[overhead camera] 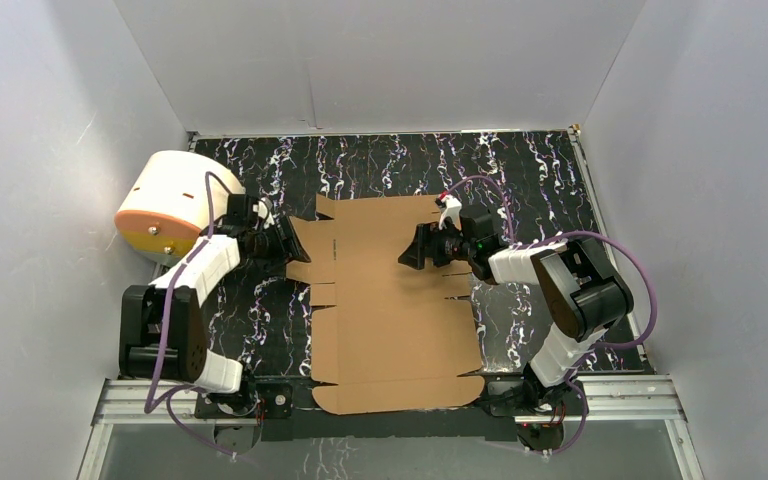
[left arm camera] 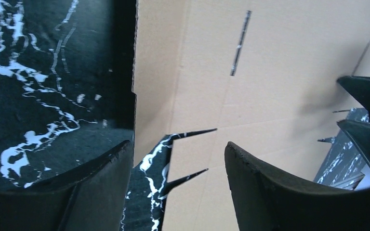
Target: Fold the paper box
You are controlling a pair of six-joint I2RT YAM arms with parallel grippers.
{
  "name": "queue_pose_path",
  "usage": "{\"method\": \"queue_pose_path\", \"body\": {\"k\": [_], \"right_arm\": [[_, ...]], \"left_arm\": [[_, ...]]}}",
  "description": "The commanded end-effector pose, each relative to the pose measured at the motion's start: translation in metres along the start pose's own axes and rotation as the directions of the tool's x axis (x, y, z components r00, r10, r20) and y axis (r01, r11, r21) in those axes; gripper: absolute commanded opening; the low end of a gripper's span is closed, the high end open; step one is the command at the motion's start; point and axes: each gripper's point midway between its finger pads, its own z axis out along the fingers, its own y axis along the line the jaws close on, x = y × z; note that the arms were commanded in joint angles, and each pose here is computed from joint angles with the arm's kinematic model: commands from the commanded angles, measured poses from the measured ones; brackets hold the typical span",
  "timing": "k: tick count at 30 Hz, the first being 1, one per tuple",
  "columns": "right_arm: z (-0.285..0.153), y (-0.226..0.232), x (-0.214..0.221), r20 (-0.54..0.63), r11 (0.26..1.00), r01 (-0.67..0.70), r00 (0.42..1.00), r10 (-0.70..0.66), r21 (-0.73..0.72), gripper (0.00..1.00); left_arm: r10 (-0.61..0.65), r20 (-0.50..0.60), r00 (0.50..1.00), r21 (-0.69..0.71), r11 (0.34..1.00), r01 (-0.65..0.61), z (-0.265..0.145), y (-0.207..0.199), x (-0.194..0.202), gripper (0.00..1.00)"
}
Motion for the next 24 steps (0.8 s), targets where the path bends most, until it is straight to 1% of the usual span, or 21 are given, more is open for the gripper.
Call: {"method": "queue_pose_path", "body": {"k": [1, 5, 14, 18, 24], "right_arm": [[0.001, -0.010, 0.017, -0.034, 0.999, -0.020, 0.999, 0.021, 0.034, 0.99], [0.002, -0.010, 0.017, -0.034, 0.999, -0.024, 0.999, 0.025, 0.031, 0.99], [0.004, -0.010, 0.019, -0.039, 0.999, -0.027, 0.999, 0.028, 0.027, 0.99], [0.004, -0.010, 0.018, -0.037, 0.999, -0.025, 0.999, 0.026, 0.026, 0.99], [0.003, -0.009, 0.018, -0.037, 0.999, -0.025, 0.999, 0.026, 0.024, 0.99]], "left_arm": [[0.050, 0.035, 0.998, 0.124, 0.991, -0.054, -0.019, -0.041, -0.004, 0.66], [0.080, 0.030, 0.996, 0.120, 0.989, -0.083, -0.016, -0.050, 0.000, 0.64], [0.136, -0.001, 0.991, 0.102, 0.986, -0.135, 0.002, -0.067, 0.007, 0.64], [0.174, 0.011, 0.985, 0.091, 0.980, -0.175, 0.003, -0.079, 0.008, 0.66], [0.182, 0.035, 0.983, 0.073, 0.980, -0.184, -0.004, -0.085, 0.003, 0.69]]}}
